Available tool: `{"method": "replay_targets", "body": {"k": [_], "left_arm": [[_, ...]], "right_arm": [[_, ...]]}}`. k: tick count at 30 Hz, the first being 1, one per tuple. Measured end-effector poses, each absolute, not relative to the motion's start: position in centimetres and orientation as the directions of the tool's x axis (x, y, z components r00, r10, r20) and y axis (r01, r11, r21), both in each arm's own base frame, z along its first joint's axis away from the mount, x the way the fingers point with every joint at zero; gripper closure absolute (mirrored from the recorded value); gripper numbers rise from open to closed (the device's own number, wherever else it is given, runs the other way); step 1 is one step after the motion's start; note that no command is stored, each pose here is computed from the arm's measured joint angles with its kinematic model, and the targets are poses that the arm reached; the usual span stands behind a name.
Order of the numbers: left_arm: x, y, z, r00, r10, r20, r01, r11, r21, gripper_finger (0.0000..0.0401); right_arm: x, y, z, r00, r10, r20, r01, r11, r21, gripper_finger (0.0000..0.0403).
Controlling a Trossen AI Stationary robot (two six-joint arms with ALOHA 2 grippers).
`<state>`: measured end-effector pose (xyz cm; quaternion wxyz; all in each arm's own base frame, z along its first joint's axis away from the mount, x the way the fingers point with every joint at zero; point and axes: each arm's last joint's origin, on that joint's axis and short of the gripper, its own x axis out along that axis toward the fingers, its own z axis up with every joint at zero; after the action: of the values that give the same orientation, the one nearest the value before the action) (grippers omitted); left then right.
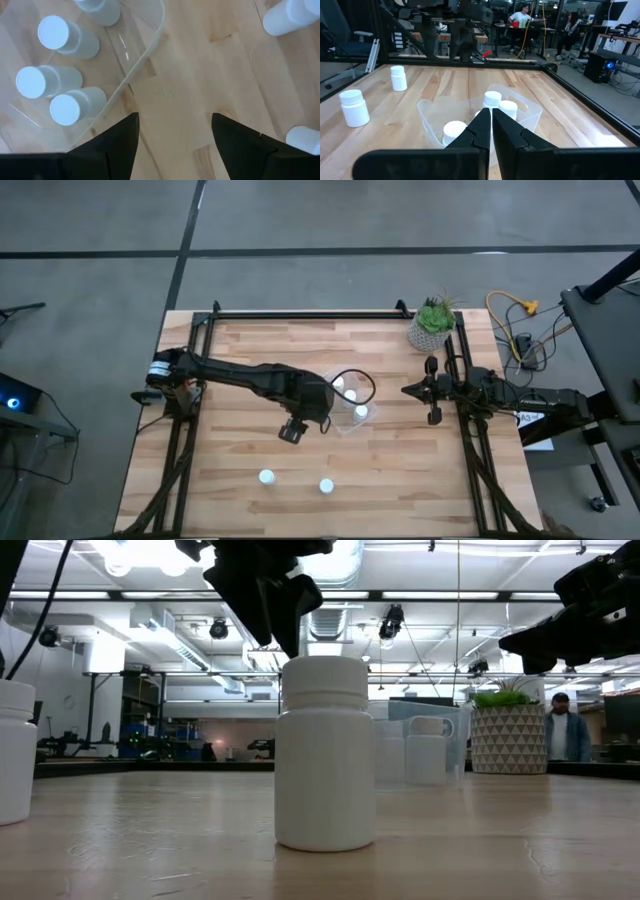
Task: Pick and place pill bottles into a basket
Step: Put the white pill bottle into the transparent bin
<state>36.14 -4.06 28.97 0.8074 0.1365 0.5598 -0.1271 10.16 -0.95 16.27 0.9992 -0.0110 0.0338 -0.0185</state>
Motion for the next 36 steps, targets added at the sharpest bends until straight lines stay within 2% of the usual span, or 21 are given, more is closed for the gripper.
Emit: {"method": "replay_targets", "body": {"k": [24,30,36], "left_arm": [[36.3,-4.5,27.4,0.347,-0.094,-0.933,0.38,0.924,0.048,0.017],[34.8,-4.4,26.5,0.404,-0.122,-0.906,0.38,0.924,0.045,0.017],[31.5,-4.2,26.8,0.537,-0.14,-0.832,0.313,0.949,0.042,0.017]], "right_arm": [[10.2,-1.0,16.3,0.997,-0.038,-0.067,0.037,0.999,-0.023,0.0394],[10.2,-1.0,16.3,0.997,-0.039,-0.067,0.038,0.999,-0.022,0.0394],[10.2,-1.0,16.3,0.997,-0.037,-0.068,0.036,0.999,-0.023,0.0394]]}}
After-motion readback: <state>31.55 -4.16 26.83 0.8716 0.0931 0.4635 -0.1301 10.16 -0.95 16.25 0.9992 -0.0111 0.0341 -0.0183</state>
